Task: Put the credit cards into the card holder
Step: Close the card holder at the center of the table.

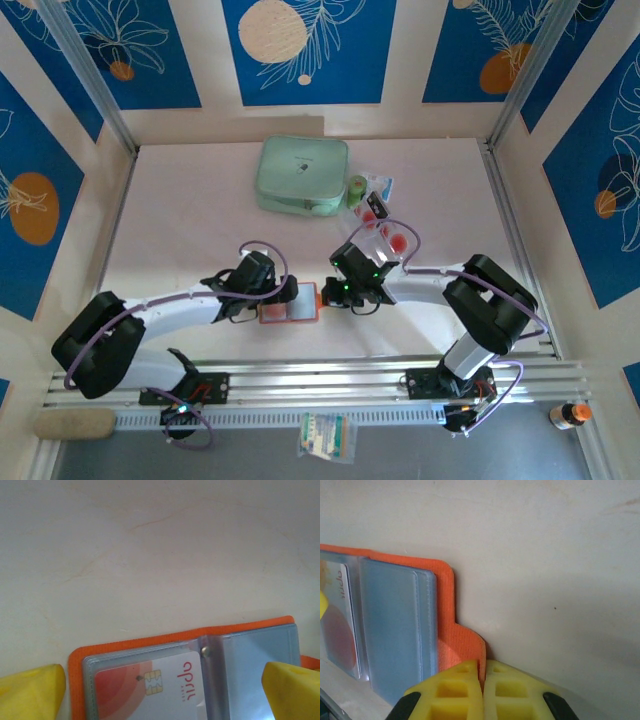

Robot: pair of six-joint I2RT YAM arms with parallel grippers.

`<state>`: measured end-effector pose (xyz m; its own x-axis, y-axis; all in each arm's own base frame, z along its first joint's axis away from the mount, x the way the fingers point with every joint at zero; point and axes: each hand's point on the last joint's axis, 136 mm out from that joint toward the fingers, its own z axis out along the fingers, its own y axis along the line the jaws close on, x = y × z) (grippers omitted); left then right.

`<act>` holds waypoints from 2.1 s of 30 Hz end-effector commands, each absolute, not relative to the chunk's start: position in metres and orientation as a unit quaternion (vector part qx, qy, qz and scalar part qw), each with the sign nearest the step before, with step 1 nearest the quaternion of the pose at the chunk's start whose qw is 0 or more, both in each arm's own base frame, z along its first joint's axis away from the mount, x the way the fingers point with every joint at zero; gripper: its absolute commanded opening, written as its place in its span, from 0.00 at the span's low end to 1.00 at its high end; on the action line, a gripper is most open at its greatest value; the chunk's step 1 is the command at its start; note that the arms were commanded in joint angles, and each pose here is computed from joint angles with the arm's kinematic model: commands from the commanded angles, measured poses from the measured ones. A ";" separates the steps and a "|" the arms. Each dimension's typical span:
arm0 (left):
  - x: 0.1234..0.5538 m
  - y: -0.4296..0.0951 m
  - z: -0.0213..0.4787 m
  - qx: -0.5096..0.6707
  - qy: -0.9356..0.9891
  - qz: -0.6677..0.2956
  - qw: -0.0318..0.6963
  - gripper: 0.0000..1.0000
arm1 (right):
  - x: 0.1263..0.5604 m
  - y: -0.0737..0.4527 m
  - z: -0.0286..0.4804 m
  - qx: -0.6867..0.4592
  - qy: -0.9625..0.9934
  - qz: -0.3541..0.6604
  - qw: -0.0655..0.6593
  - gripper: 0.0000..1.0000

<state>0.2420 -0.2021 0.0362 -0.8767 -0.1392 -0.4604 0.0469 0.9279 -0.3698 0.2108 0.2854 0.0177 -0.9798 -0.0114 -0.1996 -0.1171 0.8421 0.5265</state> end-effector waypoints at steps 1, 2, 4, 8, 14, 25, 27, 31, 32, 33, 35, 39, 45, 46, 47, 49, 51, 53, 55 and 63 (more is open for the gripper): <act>0.250 -0.229 0.056 -0.007 0.936 -0.242 0.255 1.00 | 0.211 0.295 0.019 -0.039 0.952 0.291 0.088 0.00; 0.250 -0.229 0.058 -0.008 0.935 -0.244 0.255 1.00 | 0.211 0.295 0.018 -0.039 0.952 0.291 0.087 0.00; 0.250 -0.229 0.061 -0.009 0.933 -0.249 0.259 1.00 | 0.211 0.296 0.018 -0.039 0.952 0.291 0.086 0.00; 0.250 -0.229 0.073 -0.015 0.926 -0.262 0.271 1.00 | 0.212 0.297 0.016 -0.039 0.952 0.292 0.085 0.00; 0.249 -0.233 0.099 -0.034 0.902 -0.314 0.296 1.00 | 0.216 0.301 0.013 -0.037 0.951 0.295 0.081 0.00; 0.251 -0.274 0.140 -0.035 0.855 -0.415 0.309 1.00 | 0.228 0.305 0.016 -0.030 0.948 0.307 0.082 0.00; 0.251 -0.281 0.141 -0.032 0.854 -0.419 0.308 1.00 | 0.232 0.306 0.019 -0.032 0.946 0.312 0.084 0.00; 0.249 -0.288 0.131 -0.034 0.858 -0.414 0.303 1.00 | 0.243 0.306 0.030 -0.032 0.942 0.322 0.090 0.00; 0.248 -0.289 0.127 -0.035 0.859 -0.412 0.301 1.00 | 0.247 0.304 0.034 -0.032 0.941 0.325 0.092 0.02; 0.248 -0.290 0.123 -0.037 0.860 -0.411 0.300 1.00 | 0.249 0.303 0.037 -0.031 0.940 0.327 0.094 0.07; 0.246 -0.291 0.115 -0.040 0.864 -0.405 0.297 1.00 | 0.256 0.294 0.044 -0.023 0.939 0.329 0.099 0.21; 0.243 -0.292 0.103 -0.042 0.870 -0.393 0.295 1.00 | 0.262 0.273 0.056 0.000 0.937 0.333 0.104 0.31; 0.242 -0.293 0.090 -0.043 0.877 -0.377 0.294 1.00 | 0.262 0.244 0.072 0.029 0.936 0.331 0.116 0.33; 0.241 -0.292 0.087 -0.044 0.880 -0.372 0.293 1.00 | 0.261 0.241 0.074 0.034 0.935 0.332 0.119 0.33; 0.240 -0.292 0.082 -0.045 0.882 -0.368 0.293 1.00 | 0.260 0.238 0.077 0.038 0.935 0.332 0.120 0.33; 0.238 -0.292 0.073 -0.044 0.887 -0.358 0.290 1.00 | 0.259 0.232 0.081 0.046 0.934 0.331 0.125 0.33; 0.235 -0.291 0.061 -0.043 0.893 -0.346 0.285 1.00 | 0.257 0.225 0.084 0.054 0.935 0.326 0.130 0.33; 0.233 -0.290 0.049 -0.045 0.897 -0.338 0.279 1.00 | 0.257 0.218 0.085 0.065 0.935 0.324 0.132 0.33; 0.232 -0.289 0.041 -0.052 0.898 -0.340 0.274 1.00 | 0.256 0.213 0.084 0.073 0.934 0.324 0.132 0.33; 0.246 -0.297 0.089 -0.032 0.886 -0.343 0.311 1.00 | 0.248 0.219 0.093 0.054 0.927 0.348 0.129 0.31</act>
